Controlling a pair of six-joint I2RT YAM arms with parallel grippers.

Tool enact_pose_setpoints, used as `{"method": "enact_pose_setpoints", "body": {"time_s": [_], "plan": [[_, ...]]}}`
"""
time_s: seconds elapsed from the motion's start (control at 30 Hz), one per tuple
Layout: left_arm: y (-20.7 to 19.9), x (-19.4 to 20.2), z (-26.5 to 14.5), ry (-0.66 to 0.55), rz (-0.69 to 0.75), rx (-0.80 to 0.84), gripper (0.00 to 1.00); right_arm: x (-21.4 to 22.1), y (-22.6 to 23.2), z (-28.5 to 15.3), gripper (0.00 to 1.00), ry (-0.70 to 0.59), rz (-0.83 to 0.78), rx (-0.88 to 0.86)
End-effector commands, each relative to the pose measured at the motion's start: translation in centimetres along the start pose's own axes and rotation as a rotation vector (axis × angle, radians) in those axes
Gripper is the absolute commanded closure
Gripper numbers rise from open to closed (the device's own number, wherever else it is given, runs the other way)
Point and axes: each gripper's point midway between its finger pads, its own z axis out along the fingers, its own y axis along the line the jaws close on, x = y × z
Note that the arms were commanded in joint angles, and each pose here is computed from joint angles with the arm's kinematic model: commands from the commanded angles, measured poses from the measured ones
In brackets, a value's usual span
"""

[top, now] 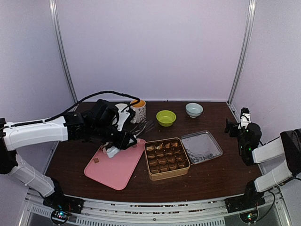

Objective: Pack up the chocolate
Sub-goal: Place the fake chocolate in the empty pocket of the box, then pick up the fake chocolate from the plate.

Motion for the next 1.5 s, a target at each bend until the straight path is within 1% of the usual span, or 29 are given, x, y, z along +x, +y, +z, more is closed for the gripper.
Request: {"method": "enact_pose_setpoints", "body": {"time_s": [0.0,0.1,0.2,0.33,0.6,0.83,0.87,0.97,1.17,1.47], "plan": [[2.4,-1.2,-2.6,-0.109,-0.008,-0.044,0.56,-0.8,-0.2,0.2,0.0,-0.029,0.008,0.004],[4.3,-0.3,-3.9,-0.119,-0.047,-0.06,0.56,-0.9,-0.1,0.2,0.0,-0.029,0.008,0.003],[5.3,0.8,-4.9,-0.107,-0.059,-0.089,0.55,-0.9,-0.1,0.2,0.0,-0.031,0.009,0.003],[5.8,2.6,-5.5,-0.057,-0.095,-0.107,0.55,-0.9,-0.1,0.2,0.0,-0.03,0.008,0.003],[6.8,5.5,-8.0,-0.03,-0.185,-0.155,0.56,-1.0,-0.1,0.2,0.0,-0.032,0.009,0.004],[7.2,8.2,-9.5,0.058,-0.248,-0.189,0.56,-0.9,-0.1,0.2,0.0,-0.029,0.007,0.004],[7.1,8.5,-9.6,0.069,-0.256,-0.188,0.58,-0.9,-0.2,0.2,0.0,-0.029,0.008,0.004],[7.0,9.6,-9.6,0.118,-0.283,-0.19,0.61,-0.9,-0.1,0.2,0.0,-0.031,0.008,0.003],[6.8,11.8,-9.2,0.216,-0.33,-0.186,0.61,-0.9,-0.1,0.2,0.0,-0.03,0.008,0.004],[7.0,13.9,-8.8,0.361,-0.329,-0.216,0.61,-0.9,-0.1,0.2,0.0,-0.03,0.008,0.003]]}}
